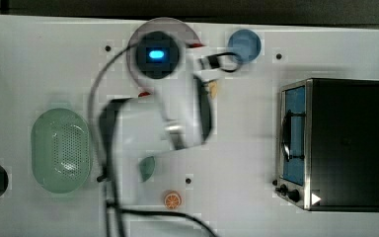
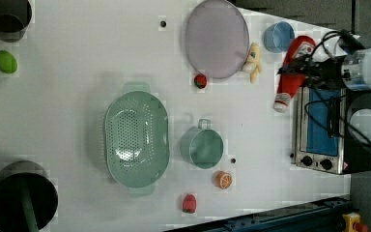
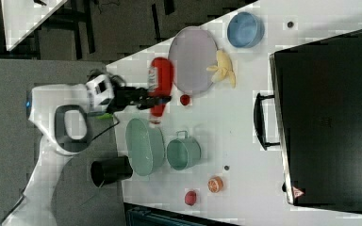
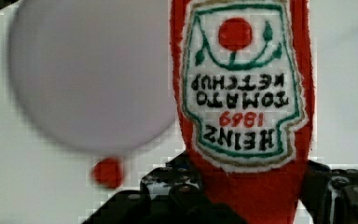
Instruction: Pick ketchup from strainer and place it on the table
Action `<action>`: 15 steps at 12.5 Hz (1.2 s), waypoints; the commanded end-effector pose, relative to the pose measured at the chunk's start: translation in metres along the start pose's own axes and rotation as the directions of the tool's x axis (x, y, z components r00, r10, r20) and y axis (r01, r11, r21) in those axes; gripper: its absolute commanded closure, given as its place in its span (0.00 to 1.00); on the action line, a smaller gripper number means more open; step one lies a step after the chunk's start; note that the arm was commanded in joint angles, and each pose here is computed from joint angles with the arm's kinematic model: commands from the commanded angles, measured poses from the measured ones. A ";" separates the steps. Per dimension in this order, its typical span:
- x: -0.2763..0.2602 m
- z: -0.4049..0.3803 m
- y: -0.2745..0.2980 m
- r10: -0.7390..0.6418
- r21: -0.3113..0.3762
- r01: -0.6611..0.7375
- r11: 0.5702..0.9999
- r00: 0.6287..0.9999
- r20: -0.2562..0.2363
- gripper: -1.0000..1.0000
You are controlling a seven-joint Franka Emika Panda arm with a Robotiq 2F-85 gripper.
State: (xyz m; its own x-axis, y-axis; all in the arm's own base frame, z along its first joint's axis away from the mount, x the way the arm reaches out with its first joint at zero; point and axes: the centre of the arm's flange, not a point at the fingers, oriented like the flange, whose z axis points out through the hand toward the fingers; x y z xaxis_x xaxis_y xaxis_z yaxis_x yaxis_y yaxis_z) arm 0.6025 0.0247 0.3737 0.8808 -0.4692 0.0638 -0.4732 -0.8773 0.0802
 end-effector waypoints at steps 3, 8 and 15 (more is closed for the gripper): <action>-0.005 0.023 0.035 -0.188 0.007 0.189 0.982 0.982 -0.023 0.40; -0.046 0.096 0.062 -0.180 0.019 0.180 0.983 0.983 0.024 0.40; -0.070 0.165 0.068 -0.178 0.045 0.174 0.984 0.977 0.117 0.16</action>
State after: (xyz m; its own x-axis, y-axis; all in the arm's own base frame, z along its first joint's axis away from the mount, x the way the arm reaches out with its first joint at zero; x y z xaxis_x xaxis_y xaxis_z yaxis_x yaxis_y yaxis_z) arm 0.4985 -0.0088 0.1905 0.9338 -0.3303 -0.1373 -0.3244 -0.9438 0.0640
